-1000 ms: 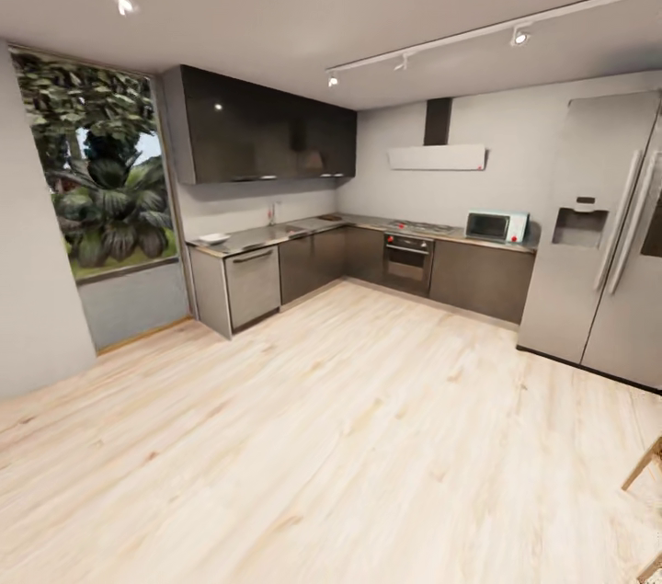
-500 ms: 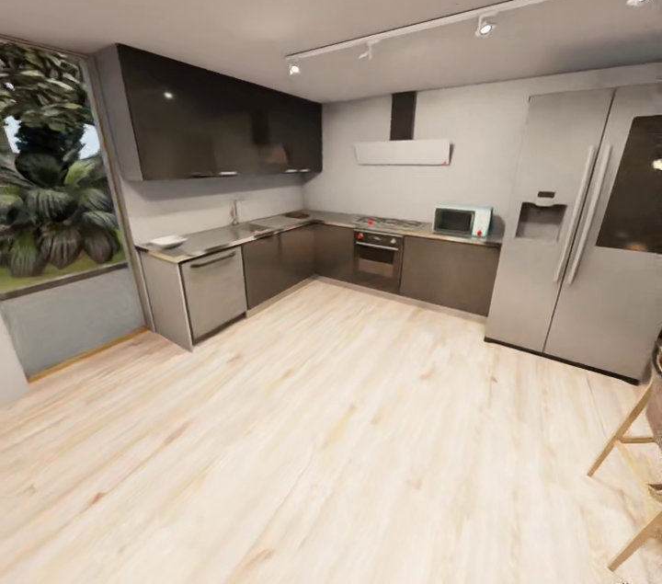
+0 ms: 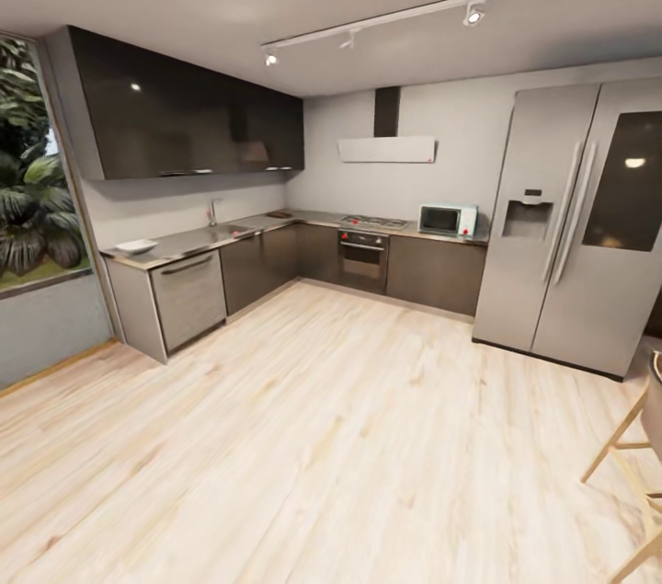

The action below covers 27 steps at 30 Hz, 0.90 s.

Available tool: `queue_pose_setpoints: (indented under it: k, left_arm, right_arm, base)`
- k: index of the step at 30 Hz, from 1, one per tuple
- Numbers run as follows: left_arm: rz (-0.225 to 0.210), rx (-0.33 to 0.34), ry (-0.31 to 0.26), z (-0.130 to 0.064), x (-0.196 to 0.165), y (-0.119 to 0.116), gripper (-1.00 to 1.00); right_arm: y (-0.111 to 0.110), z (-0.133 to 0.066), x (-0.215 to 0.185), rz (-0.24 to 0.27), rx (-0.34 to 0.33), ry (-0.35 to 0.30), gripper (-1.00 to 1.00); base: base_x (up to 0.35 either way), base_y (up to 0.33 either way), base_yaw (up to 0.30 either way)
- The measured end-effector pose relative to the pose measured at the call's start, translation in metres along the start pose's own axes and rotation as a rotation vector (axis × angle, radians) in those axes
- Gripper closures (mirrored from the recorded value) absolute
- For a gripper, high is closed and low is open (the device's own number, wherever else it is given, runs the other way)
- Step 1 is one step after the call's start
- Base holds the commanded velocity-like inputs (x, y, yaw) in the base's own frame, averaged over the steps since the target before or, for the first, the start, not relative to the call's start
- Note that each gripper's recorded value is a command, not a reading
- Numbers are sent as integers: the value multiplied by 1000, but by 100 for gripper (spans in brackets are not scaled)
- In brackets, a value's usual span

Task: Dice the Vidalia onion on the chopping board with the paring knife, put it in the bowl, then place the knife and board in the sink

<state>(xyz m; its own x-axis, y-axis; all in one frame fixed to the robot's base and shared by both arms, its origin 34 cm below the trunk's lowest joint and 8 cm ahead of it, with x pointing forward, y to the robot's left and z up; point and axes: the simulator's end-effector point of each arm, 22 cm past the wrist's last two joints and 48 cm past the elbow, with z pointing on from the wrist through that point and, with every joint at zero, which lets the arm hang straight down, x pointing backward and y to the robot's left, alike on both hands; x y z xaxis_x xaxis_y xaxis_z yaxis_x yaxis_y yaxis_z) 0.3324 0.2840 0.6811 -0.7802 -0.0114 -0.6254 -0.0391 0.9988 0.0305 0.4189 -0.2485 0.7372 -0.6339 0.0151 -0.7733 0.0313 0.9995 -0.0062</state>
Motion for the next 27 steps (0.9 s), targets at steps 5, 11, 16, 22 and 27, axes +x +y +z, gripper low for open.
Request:
queue_pose_setpoints:
  k: [5, 11, 16, 22, 27]
  left_arm:
    - [1, -1, -1, 0, -1, 1, -100]
    - [1, -1, -1, 0, -1, 1, -100]
    - [1, -1, -1, 0, -1, 1, -100]
    - [1, -1, -1, 0, 0, 1, -100]
    - [1, -1, -1, 0, 0, 1, -100]
  right_arm:
    - [0, 0, 0, -1, 0, -1, -100]
    - [0, 0, 0, -2, -1, -1, -100]
    - [0, 0, 0, -3, -1, -1, -100]
    - [0, 0, 0, -3, -1, -1, -100]
    - [0, 0, 0, -3, -1, -1, -100]
  base:
    - [326, 11, -1]
    - [326, 66, 0]
    - [326, 81, 0]
    - [326, 87, 0]
    - [326, 88, 0]
